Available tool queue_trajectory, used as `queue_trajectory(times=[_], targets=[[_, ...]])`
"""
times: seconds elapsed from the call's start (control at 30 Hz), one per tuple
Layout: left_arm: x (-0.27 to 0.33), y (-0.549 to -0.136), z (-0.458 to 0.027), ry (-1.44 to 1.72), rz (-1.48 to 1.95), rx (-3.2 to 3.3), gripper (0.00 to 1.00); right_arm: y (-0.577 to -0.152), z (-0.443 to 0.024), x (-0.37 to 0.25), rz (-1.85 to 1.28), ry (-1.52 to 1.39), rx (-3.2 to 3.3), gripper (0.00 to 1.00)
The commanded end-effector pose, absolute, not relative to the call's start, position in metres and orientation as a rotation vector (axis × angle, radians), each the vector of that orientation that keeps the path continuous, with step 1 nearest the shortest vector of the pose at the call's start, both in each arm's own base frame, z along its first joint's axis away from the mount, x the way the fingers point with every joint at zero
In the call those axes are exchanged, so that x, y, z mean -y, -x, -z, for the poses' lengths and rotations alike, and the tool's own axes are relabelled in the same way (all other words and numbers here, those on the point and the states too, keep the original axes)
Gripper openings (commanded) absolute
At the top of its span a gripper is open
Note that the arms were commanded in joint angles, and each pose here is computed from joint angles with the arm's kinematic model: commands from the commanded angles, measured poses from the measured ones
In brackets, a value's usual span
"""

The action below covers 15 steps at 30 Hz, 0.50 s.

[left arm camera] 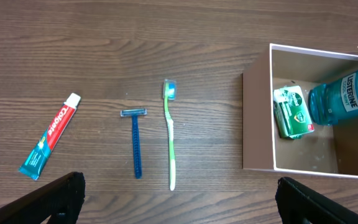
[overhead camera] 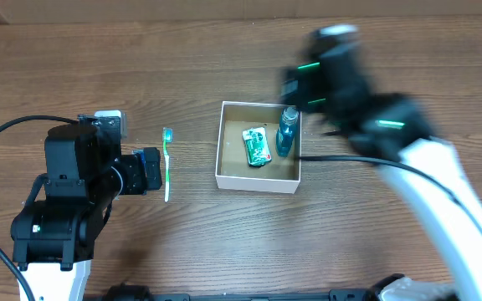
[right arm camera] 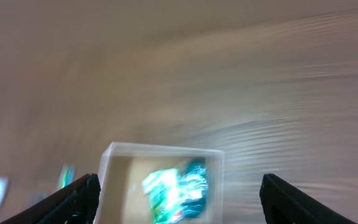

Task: Pack container
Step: 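Carry the soap into the box, release, withdraw right gripper, then grasp the green toothbrush with the left gripper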

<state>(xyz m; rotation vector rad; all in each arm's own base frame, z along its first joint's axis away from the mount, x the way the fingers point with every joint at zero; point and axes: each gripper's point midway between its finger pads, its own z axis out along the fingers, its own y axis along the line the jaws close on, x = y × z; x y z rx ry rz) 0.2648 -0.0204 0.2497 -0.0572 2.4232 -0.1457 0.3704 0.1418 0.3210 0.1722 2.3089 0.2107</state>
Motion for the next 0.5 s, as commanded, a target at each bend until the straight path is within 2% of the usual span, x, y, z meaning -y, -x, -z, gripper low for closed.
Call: queue_trajectory(times=[0.0, 0.1, 0.2, 0.33, 0.47], targets=[[0.022, -0.268, -0.262, 0.053, 0.153, -2.389, 1.00, -0.364, -0.321, -0.042, -0.149, -0.561, -2.308, 0.84], [0.023, -0.267, -0.260, 0.042, 0.153, -2.398, 1.00, -0.343, -0.301, 0.010, -0.050, -0.740, -2.381, 0.85], [0.023, -0.264, -0.257, 0.046, 0.152, -2.418, 1.00, -0.320, -0.281, 0.035, 0.015, -0.818, -2.427, 0.86], [0.023, -0.260, -0.251, 0.078, 0.164, -2.450, 1.00, -0.293, -0.242, 0.029, -0.061, -0.828, -2.458, 0.89], [0.035, -0.274, -0.229, 0.055, 0.181, -2.557, 1.00, -0.276, -0.204, 0.028, -0.015, -0.774, -2.546, 0.99]])
